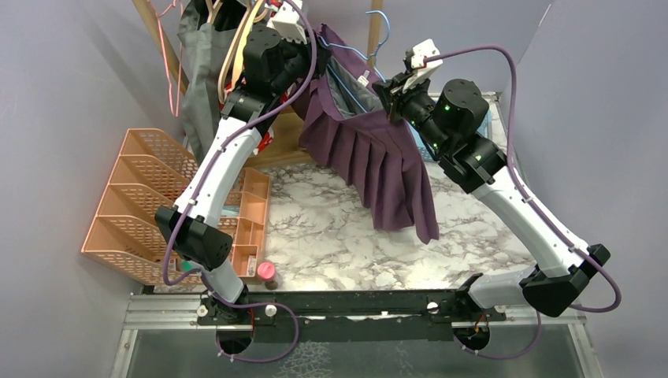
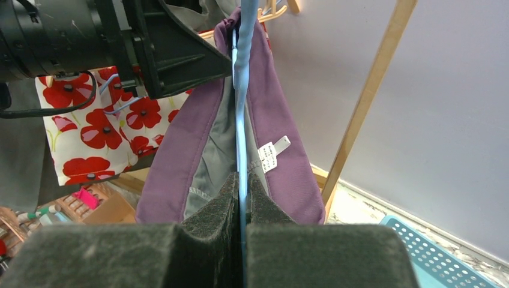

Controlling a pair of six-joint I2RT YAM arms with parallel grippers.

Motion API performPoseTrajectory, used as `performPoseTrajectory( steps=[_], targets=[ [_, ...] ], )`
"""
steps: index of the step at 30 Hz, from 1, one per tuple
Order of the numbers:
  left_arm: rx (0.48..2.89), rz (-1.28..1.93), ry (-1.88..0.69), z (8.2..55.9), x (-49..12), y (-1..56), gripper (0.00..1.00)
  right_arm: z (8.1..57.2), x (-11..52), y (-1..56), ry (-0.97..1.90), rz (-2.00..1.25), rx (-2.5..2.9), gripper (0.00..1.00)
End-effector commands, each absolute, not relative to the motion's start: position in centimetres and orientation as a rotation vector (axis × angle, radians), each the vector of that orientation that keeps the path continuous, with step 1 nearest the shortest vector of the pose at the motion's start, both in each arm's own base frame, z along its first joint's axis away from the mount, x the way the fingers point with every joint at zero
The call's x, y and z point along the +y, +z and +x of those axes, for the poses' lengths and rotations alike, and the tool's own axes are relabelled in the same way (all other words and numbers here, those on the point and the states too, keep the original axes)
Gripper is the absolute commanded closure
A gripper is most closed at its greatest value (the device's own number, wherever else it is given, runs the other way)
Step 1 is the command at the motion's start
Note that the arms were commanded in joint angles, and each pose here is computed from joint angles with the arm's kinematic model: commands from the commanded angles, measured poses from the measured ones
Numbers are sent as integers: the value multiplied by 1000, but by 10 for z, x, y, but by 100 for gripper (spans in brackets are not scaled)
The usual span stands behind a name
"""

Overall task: Place the skirt on the hanger
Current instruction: Place the hanger at the clothesline.

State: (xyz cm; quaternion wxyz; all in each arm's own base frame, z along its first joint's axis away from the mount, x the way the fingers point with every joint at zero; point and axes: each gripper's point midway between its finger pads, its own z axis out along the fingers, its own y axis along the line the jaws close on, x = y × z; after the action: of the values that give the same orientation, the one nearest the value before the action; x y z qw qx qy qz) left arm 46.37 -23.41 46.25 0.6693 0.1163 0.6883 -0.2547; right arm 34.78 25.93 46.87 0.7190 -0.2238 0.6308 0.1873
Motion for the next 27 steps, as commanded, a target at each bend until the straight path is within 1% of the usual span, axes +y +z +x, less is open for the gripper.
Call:
performPoseTrajectory(
  steps=[1, 2, 3, 6, 7, 15, 27],
  targets=[
    [1564, 224, -478, 472, -218, 465, 61, 336, 249, 542, 462, -388, 1193, 99],
    [1563, 225, -473, 472, -217, 465, 64, 336, 249, 543, 463, -386, 1194, 99],
    [1560, 227, -472, 472, -218, 466, 72, 336, 249, 542, 461, -386, 1195, 99],
    [1543, 240, -474, 471, -219, 471, 98, 340, 250, 541, 456, -381, 1201, 99],
    [1529, 250, -477, 471, -220, 474, 100, 341, 250, 540, 455, -380, 1205, 99],
    [1372, 414, -530, 457, -239, 498, 100, 371, 260, 541, 416, -329, 1249, 99],
    [1293, 533, -573, 456, -256, 499, 100, 416, 275, 546, 342, -276, 1273, 99]
  ],
)
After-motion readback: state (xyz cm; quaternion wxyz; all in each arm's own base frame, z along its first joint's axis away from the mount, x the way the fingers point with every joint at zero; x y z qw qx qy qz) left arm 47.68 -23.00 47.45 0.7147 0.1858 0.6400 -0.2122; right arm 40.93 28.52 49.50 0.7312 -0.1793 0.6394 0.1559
